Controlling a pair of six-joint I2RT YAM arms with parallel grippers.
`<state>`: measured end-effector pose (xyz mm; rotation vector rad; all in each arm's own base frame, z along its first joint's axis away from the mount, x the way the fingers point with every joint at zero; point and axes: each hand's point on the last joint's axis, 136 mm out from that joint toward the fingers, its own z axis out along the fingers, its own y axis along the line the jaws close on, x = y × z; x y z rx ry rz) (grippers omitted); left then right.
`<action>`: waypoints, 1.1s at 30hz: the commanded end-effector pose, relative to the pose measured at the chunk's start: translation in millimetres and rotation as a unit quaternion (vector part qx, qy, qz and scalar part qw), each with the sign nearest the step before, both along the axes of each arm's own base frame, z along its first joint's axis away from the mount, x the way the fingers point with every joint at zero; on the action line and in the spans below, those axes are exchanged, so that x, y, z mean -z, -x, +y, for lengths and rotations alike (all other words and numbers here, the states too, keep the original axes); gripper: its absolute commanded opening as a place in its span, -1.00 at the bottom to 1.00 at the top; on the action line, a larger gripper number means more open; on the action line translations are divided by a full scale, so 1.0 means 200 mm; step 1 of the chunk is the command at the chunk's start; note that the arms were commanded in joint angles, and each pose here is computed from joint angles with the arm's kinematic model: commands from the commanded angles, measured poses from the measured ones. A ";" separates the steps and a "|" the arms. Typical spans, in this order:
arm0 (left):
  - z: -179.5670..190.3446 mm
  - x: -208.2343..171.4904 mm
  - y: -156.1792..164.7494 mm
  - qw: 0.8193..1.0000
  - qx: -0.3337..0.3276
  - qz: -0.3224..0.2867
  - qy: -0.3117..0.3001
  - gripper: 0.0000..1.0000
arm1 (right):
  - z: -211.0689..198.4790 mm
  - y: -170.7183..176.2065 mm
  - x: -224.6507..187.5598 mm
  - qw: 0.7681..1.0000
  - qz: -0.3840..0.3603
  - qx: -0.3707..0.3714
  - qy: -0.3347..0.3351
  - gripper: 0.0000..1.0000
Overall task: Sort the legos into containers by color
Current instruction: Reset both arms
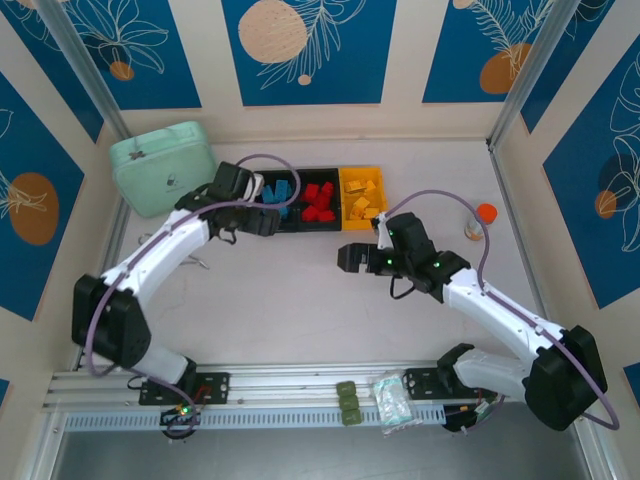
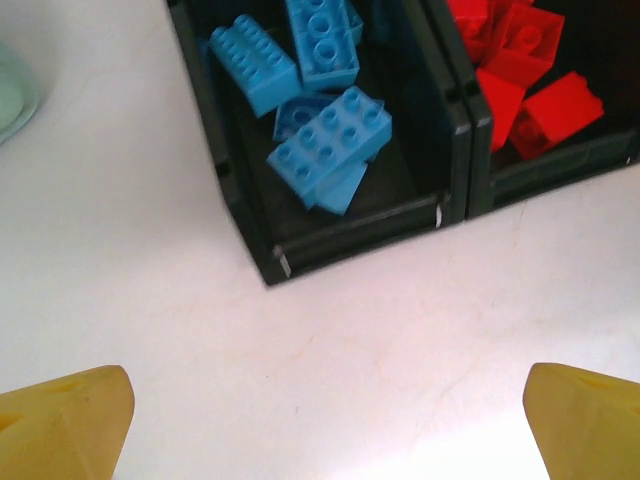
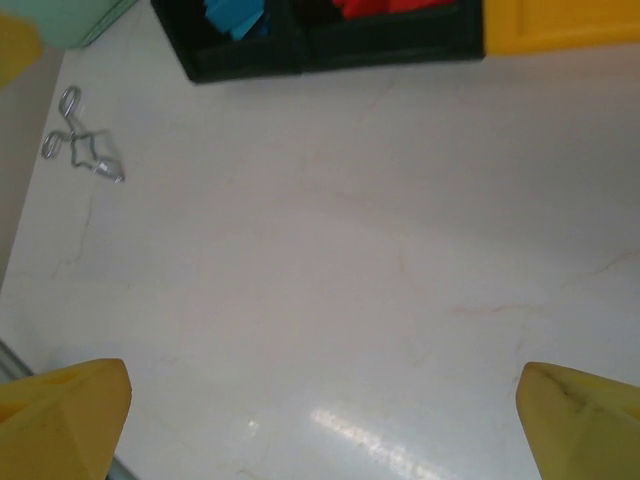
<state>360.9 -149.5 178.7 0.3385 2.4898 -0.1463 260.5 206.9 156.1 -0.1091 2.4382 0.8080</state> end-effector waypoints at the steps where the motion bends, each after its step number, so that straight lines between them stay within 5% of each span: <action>1: 0.10 -0.10 0.04 0.997 -0.043 -0.058 0.009 0.99 | -0.08 -0.11 -0.07 0.998 -0.042 0.027 0.031 0.98; 8: 0.34 -0.11 0.14 0.984 -0.110 -0.136 -0.032 0.99 | -0.34 -0.29 -0.17 0.974 -0.124 0.143 0.121 0.98; 16: 0.62 -0.04 0.09 0.950 -0.189 -0.234 -0.086 0.99 | -0.79 -0.44 -0.18 0.874 -0.266 0.286 0.289 0.98; 23: 0.79 0.13 -0.02 0.924 -0.237 -0.284 -0.097 0.99 | -1.02 -0.50 0.08 0.865 -0.228 0.328 0.304 0.98; 28: 0.75 0.23 -0.09 0.918 -0.205 -0.326 -0.096 0.99 | -1.04 -0.54 0.17 0.860 -0.252 0.322 0.306 0.98; 31: 0.77 0.29 -0.10 0.905 -0.209 -0.359 -0.095 0.99 | -0.96 -0.58 0.15 0.878 -0.297 0.276 0.255 0.98; 33: 0.70 0.33 -0.10 0.921 -0.173 -0.339 -0.087 0.99 | -0.92 -0.61 0.17 0.894 -0.303 0.232 0.235 0.98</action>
